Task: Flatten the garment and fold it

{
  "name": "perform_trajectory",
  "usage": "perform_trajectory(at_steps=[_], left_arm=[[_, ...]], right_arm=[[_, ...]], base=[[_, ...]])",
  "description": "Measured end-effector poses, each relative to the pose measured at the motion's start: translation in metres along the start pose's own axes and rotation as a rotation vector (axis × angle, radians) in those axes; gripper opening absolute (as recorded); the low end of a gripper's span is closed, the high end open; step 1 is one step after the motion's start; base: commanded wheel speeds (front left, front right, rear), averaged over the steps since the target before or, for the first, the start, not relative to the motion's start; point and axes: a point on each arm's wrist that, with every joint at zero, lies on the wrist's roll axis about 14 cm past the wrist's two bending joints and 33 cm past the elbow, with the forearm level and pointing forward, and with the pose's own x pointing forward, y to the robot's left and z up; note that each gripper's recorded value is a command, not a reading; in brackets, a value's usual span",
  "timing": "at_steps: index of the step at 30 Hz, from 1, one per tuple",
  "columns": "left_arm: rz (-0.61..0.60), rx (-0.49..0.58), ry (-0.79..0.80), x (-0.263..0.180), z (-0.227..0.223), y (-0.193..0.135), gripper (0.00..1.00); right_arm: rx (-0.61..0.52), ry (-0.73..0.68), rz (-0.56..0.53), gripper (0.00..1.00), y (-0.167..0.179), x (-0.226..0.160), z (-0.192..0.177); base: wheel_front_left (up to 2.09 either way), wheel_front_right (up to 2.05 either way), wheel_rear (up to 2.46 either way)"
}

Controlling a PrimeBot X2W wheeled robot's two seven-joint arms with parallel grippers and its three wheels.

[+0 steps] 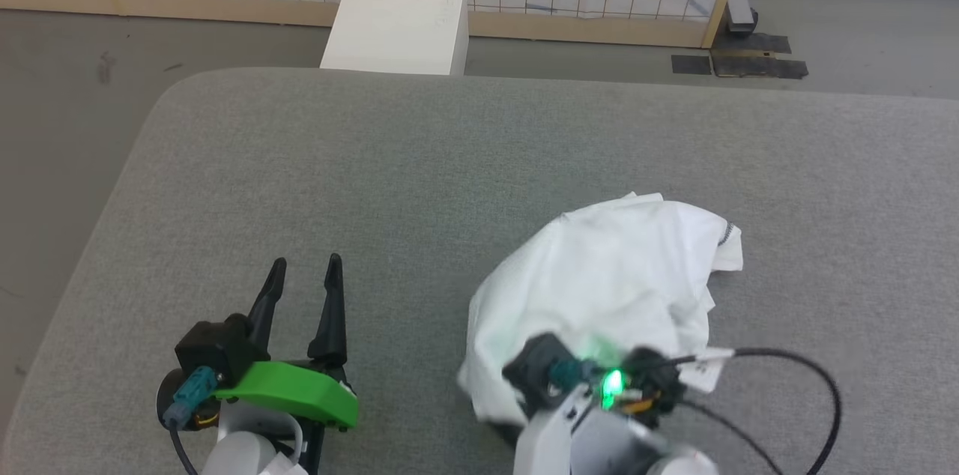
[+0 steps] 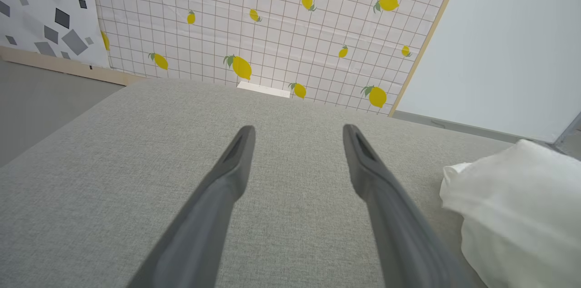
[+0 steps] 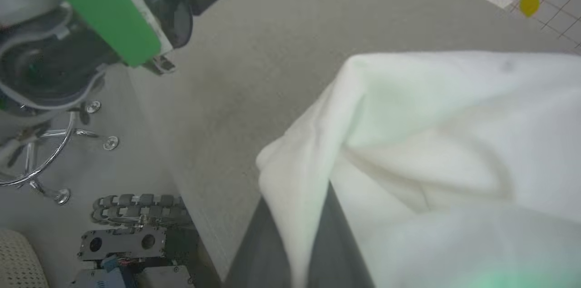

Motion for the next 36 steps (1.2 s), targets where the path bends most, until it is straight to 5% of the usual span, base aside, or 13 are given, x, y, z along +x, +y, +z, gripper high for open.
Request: perform_trajectory(at_steps=[5,7,18,36], left_arm=[[0.004,-0.001,0.003,0.000,-0.001,0.001,1.00],[0.002,-0.003,0.006,0.000,-0.002,0.000,1.00],[-0.082,-0.011,0.016,0.003,-0.006,-0.028,1.00],[-0.410,-0.041,0.070,0.031,-0.025,-0.138,1.00]], right_arm=[[0.074,0.231,0.045,0.00,0.007,-0.003,-0.069],[0.098,0.217,0.026,1.00,0.001,-0.005,-0.070],[0.135,-0.429,-0.394,1.00,-0.109,-0.075,0.036],[0.308,-0.253,-1.037,1.00,-0.219,-0.223,-0.091]], base=[[0.00,0.00,0.00],[0.00,0.00,0.00],[0.00,0.00,0.00],[0.00,0.00,0.00]])
